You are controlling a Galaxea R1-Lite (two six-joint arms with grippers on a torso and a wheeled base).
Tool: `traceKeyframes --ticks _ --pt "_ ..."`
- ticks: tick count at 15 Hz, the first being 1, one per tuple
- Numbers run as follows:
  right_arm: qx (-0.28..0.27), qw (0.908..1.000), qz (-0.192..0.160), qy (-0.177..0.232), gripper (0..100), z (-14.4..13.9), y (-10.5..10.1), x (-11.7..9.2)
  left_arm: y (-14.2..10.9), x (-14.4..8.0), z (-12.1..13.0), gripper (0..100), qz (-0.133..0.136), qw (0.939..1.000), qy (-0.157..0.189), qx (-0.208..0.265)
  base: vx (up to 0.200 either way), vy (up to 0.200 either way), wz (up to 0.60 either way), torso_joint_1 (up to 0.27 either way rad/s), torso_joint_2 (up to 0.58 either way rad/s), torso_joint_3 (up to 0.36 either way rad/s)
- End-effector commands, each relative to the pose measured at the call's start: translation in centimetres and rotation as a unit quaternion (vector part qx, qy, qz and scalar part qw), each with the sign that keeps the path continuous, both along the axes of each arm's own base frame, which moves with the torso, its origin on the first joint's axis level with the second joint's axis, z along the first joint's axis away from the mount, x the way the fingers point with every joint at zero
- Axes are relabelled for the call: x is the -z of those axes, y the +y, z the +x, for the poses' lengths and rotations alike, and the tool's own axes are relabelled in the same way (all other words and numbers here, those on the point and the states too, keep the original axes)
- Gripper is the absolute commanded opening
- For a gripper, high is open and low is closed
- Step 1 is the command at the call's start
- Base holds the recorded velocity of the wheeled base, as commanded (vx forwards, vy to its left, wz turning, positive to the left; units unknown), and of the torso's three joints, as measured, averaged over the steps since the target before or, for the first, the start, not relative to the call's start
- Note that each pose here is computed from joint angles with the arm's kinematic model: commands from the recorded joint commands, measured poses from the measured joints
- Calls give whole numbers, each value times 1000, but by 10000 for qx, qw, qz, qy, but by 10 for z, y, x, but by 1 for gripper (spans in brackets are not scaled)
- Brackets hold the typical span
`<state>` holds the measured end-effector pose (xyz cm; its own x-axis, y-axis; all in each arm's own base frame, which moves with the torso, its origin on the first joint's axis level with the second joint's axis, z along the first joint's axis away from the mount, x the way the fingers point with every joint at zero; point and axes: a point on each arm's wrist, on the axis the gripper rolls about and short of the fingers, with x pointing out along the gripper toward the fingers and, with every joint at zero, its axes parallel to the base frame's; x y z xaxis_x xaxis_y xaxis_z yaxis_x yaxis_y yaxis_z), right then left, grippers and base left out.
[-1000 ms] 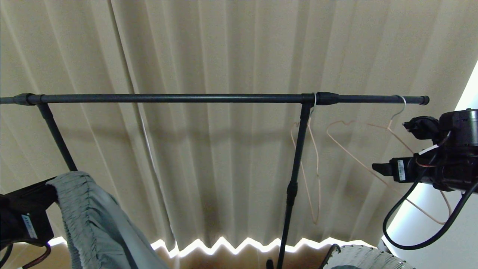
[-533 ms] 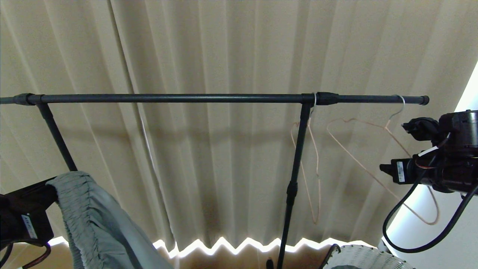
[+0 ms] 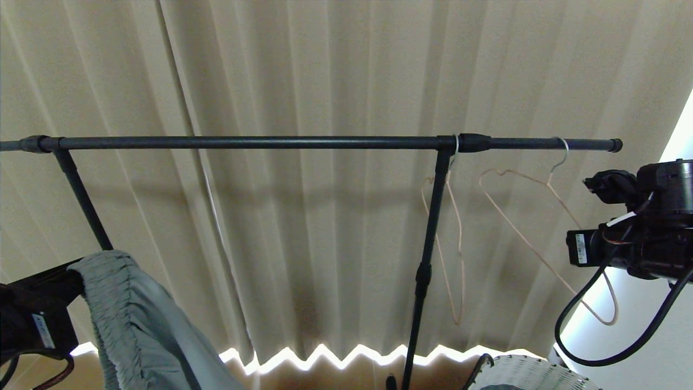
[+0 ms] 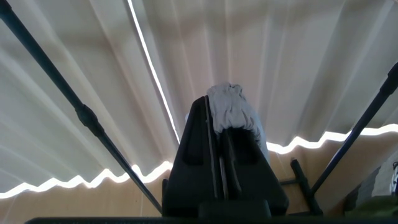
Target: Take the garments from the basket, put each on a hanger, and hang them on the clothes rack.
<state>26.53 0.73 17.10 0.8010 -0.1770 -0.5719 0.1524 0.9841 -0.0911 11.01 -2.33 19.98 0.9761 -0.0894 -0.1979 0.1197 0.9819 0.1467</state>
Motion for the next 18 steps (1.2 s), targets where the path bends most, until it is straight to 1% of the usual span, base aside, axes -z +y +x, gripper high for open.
traceKeyframes --ticks 1,3,6,7,8,10,12,18 --pt "-5 10000 13 -60 0 0 0 -2 0 0 0 0 -1 10000 -2 4 0 0 0 0 0 0" --pt "1 9998 42 -194 0 -1 0 -7 0 0 0 0 -1 10000 -2 4 0 0 0 0 0 0" --pt "-6 9986 62 -530 0 -4 0 -14 0 0 -1 0 -1 10000 -2 4 0 0 0 0 0 0" --pt "-17 9976 67 -682 0 -9 0 -20 0 0 -1 0 11 10000 -18 7 0 0 0 0 0 0" --pt "-13 9974 74 -714 0 -10 0 -21 0 0 -1 0 18 10000 -19 16 0 0 0 0 0 0" --pt "-28 9964 72 -848 0 -25 -1 -27 0 0 -1 0 17 10000 -26 16 0 0 0 0 0 0" --pt "-32 9953 87 -964 0 -35 -1 -32 0 0 -1 0 18 10000 -19 16 0 0 0 0 0 0" --pt "-29 9928 103 -1194 0 -37 -1 -37 0 0 -2 0 22 10000 -34 18 0 0 0 0 0 0"
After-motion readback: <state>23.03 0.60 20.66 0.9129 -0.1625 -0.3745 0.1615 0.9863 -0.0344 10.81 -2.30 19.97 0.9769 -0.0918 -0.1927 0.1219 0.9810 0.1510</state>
